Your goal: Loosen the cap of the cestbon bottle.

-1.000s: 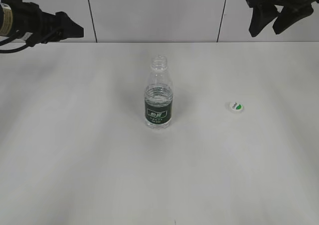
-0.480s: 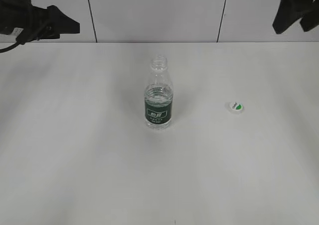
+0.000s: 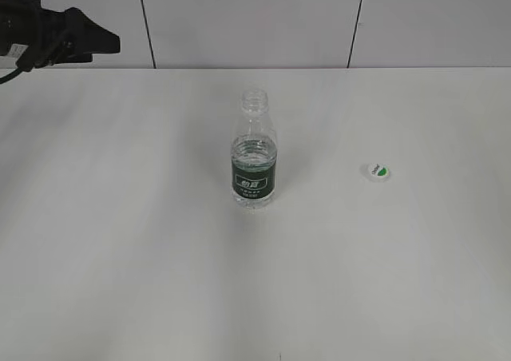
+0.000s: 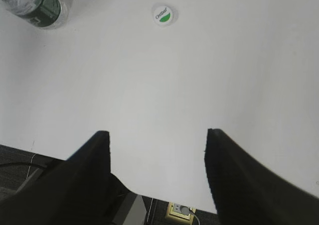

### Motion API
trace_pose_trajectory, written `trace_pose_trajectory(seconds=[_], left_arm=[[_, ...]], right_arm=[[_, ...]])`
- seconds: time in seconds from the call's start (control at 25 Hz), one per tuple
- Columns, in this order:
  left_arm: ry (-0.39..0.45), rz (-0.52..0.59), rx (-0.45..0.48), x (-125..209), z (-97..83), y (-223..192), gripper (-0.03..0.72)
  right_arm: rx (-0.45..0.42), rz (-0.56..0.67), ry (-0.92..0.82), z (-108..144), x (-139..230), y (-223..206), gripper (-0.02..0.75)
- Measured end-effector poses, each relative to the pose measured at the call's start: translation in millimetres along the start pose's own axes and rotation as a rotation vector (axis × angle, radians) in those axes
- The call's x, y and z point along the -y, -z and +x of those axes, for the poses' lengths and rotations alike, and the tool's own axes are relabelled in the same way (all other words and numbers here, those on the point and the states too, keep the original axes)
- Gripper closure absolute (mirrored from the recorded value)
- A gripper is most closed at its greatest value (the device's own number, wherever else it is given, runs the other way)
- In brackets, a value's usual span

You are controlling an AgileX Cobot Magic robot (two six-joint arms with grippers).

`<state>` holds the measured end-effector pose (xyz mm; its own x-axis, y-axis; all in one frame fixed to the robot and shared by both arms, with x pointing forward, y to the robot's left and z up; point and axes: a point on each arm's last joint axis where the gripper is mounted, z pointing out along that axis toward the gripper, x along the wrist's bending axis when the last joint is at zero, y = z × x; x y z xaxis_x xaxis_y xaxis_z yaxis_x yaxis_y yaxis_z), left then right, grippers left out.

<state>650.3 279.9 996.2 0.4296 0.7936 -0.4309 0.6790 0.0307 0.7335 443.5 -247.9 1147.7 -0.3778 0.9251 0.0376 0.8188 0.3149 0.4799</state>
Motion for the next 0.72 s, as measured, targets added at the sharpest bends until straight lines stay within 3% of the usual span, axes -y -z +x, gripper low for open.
trace_pose_trajectory(seconds=[0.2,0.32,0.48,0.72], left_arm=[[0.0,0.007,0.021,0.6,-1.9,0.0,0.215],[-0.001,0.01,0.033,0.7,-3.3,0.4,0.215],[-0.012,-0.001,0.032,-2.9,-6.9,4.7,0.215],[-0.045,-0.038,0.028,-13.5,-18.0,18.0,0.215]], right_arm=[[0.014,-0.083,0.01,13.1,60.3,26.2,0.279],[0.039,-0.218,0.02,20.6,98.4,39.6,0.279],[0.077,-0.345,0.034,25.9,142.5,39.2,0.279],[0.103,-0.441,0.047,31.5,191.7,28.6,0.279]])
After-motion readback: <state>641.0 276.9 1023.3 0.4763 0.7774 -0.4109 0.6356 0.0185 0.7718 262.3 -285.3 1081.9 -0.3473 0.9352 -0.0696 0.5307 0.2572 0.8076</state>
